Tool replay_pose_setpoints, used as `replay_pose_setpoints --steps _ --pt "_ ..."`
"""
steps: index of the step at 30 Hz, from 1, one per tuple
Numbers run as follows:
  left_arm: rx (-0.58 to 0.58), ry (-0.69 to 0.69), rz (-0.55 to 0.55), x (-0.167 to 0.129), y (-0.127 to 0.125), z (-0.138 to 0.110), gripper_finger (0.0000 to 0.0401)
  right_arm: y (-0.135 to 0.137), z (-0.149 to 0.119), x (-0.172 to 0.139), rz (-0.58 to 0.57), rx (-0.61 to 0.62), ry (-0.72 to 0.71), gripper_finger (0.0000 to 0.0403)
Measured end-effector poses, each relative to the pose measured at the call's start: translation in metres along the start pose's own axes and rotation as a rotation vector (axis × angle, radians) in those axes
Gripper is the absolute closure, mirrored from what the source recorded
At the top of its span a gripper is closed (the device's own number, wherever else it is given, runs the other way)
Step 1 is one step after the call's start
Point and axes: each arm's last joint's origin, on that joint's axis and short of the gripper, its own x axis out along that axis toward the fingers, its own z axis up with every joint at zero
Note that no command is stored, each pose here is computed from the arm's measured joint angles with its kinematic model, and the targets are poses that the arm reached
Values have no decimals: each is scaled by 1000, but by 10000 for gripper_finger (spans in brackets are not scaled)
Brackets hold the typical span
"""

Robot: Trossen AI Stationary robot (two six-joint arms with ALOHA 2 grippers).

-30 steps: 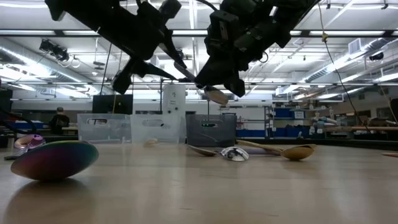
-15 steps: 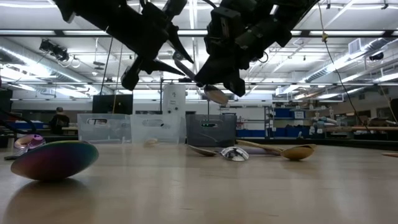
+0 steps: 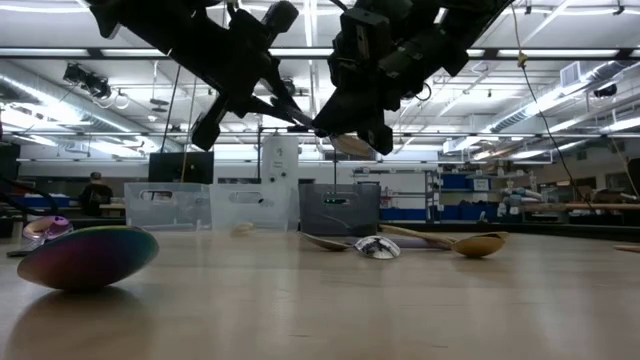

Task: Sort silverware by color (type)
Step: Put the violet spoon into the left transparent bin

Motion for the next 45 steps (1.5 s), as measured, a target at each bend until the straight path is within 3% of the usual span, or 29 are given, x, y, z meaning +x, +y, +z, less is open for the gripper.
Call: replay_pose_setpoints --steps 5,9,15,20,24,28,35,45 --pt "-40 1 -8 0 -1 0 370 0 0 0 -8 -28 -7 338" --pt "-37 3 -20 -1 -3 0 370 1 1 0 18 -32 -9 299" --pt "-153 60 -40 -3 -7 0 370 1 10 -16 30 -69 -41 245" --pt "-279 175 -84 -10 -20 1 370 -1 10 -35 -128 -134 -47 229" --pt "-472 245 -109 -22 -30 -3 370 3 17 -56 -252 -214 -133 228" --pt "-699 310 -123 -36 -34 -18 370 9 20 -67 -318 -264 -187 230" --pt "-934 460 -88 -57 -35 -58 370 15 -1 -48 -279 -277 -184 230" --pt "-1271 746 -256 -26 -46 -124 370 20 -31 -29 -189 -296 -280 231"
